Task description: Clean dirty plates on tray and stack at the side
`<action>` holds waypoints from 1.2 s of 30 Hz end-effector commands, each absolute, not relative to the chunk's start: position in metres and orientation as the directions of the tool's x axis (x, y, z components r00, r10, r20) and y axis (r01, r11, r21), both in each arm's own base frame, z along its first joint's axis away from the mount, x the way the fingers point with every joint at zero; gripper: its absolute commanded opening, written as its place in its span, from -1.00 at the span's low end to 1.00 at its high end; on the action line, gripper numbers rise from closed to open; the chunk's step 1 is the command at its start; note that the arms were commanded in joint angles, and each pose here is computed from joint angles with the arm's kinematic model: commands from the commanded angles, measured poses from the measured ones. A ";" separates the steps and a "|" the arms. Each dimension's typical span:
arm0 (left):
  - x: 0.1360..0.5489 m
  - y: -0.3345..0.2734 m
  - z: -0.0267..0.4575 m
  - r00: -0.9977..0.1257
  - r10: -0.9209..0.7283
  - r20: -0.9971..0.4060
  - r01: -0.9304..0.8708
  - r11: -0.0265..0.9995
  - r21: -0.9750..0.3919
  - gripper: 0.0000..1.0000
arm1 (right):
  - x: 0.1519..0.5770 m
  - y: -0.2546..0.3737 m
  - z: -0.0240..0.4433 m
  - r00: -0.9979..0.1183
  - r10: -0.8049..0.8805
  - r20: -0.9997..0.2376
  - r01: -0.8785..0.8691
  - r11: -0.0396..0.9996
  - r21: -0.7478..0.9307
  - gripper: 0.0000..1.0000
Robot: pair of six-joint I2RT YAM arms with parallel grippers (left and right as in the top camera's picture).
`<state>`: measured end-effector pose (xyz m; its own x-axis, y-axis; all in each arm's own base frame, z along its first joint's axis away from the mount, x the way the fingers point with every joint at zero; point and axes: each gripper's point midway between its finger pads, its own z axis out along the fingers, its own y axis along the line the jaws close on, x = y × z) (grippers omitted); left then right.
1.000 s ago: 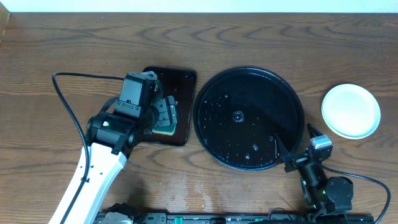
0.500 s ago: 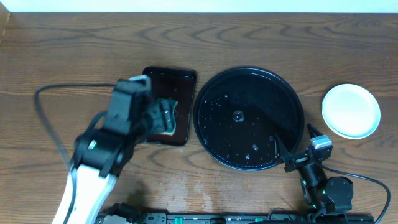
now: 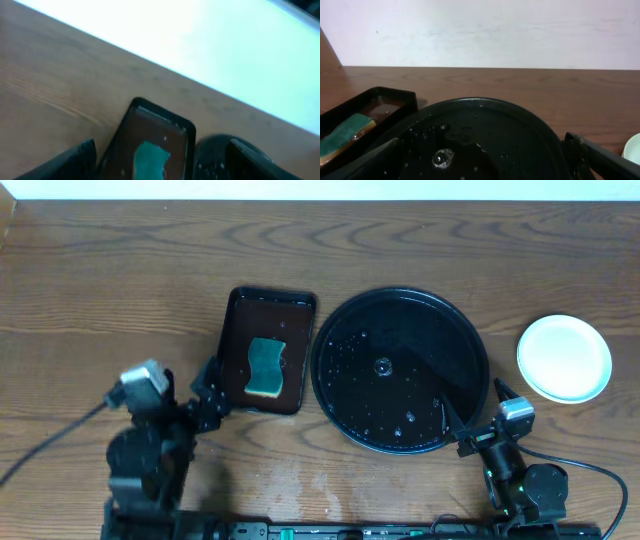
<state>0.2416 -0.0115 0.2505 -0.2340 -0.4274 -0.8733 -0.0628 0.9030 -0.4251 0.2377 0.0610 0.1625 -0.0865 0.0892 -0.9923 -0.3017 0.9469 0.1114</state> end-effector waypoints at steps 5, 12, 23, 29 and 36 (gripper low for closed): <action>0.233 -0.005 0.226 -0.075 -0.428 -0.901 -0.018 0.903 -0.428 0.65 | 0.237 0.062 0.162 -0.082 0.078 -0.994 -0.308 0.946 0.099 0.98; 0.236 -0.005 0.208 -0.004 -0.431 -0.902 0.015 0.902 -0.431 0.66 | 0.237 0.062 0.162 -0.082 0.078 -0.994 -0.308 0.946 0.099 0.98; 0.247 0.005 0.165 -0.022 -0.451 -0.892 -0.039 0.892 -0.450 0.65 | 0.237 0.062 0.162 -0.082 0.078 -0.994 -0.308 0.946 0.099 0.98; 0.246 0.005 0.165 -0.024 -0.451 -0.892 -0.040 0.892 -0.450 0.65 | 0.237 0.062 0.162 -0.082 0.078 -0.994 -0.308 0.946 0.099 0.98; 0.245 0.005 0.146 -0.093 -0.452 -0.887 -0.075 0.892 -0.446 0.65 | 0.237 0.062 0.162 -0.082 0.078 -0.994 -0.308 0.946 0.099 0.98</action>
<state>0.2462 0.0029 0.1539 -0.0714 -0.4465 -0.8919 -0.0518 0.8947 -0.4437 0.2377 0.0613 0.1625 -0.0867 0.0894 -0.9922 -0.3028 0.9465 0.1118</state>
